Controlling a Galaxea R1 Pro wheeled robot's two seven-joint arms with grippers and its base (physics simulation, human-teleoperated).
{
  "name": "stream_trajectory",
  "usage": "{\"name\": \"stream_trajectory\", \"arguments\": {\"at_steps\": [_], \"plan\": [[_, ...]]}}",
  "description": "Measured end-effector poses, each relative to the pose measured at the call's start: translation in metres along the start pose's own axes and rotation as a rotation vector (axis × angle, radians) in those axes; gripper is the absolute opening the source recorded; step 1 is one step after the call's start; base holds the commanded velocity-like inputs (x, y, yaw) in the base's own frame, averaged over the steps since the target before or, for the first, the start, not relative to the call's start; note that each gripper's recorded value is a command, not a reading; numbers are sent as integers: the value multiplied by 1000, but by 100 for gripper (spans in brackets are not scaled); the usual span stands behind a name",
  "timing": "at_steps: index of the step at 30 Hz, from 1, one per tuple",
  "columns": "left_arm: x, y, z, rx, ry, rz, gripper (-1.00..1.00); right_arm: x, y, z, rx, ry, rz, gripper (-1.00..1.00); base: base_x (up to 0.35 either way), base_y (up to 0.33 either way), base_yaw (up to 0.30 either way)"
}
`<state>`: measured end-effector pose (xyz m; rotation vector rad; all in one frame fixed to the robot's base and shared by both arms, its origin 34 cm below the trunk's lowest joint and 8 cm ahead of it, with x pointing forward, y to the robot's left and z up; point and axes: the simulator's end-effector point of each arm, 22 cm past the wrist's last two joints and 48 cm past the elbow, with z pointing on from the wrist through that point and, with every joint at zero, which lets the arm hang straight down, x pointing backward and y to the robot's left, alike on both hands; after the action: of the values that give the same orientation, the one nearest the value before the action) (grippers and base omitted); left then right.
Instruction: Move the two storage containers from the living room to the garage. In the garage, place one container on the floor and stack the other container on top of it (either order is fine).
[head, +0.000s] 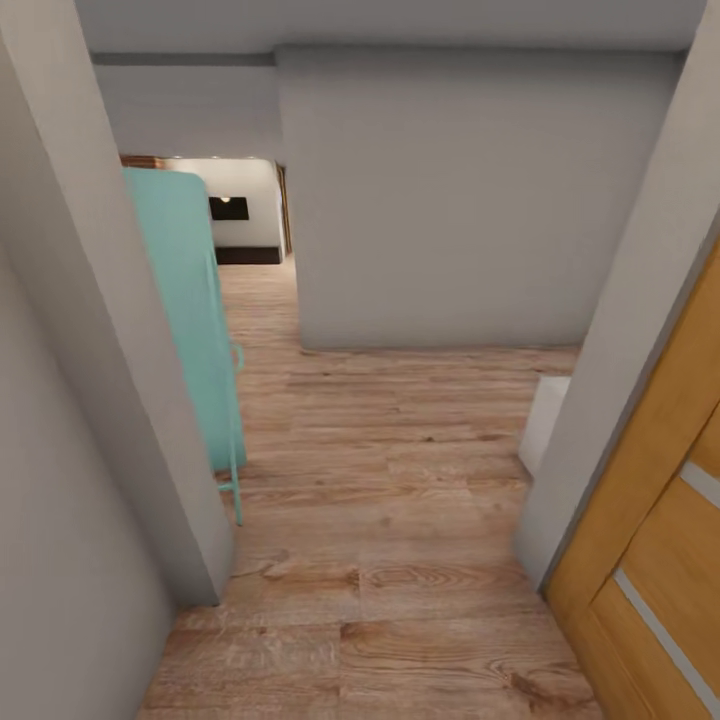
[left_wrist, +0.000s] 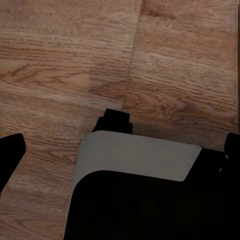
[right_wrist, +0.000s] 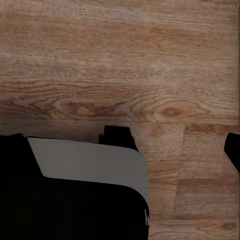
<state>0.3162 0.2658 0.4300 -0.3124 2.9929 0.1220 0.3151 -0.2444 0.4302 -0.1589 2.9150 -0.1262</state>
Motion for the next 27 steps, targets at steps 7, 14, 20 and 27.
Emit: {"name": "stream_trajectory", "arguments": {"at_steps": [7,14,20,27], "plan": [[0,0,0,0,0,0,100,0,0,0,0,0,0,100,322,0,0],[0,0,0,0,0,0,100,0,0,0,0,0,0,100,322,0,0],[0,0,0,0,0,0,100,0,0,0,0,0,0,100,322,0,0],[0,0,0,0,1,0,100,0,0,0,0,0,0,100,322,0,0]]}}
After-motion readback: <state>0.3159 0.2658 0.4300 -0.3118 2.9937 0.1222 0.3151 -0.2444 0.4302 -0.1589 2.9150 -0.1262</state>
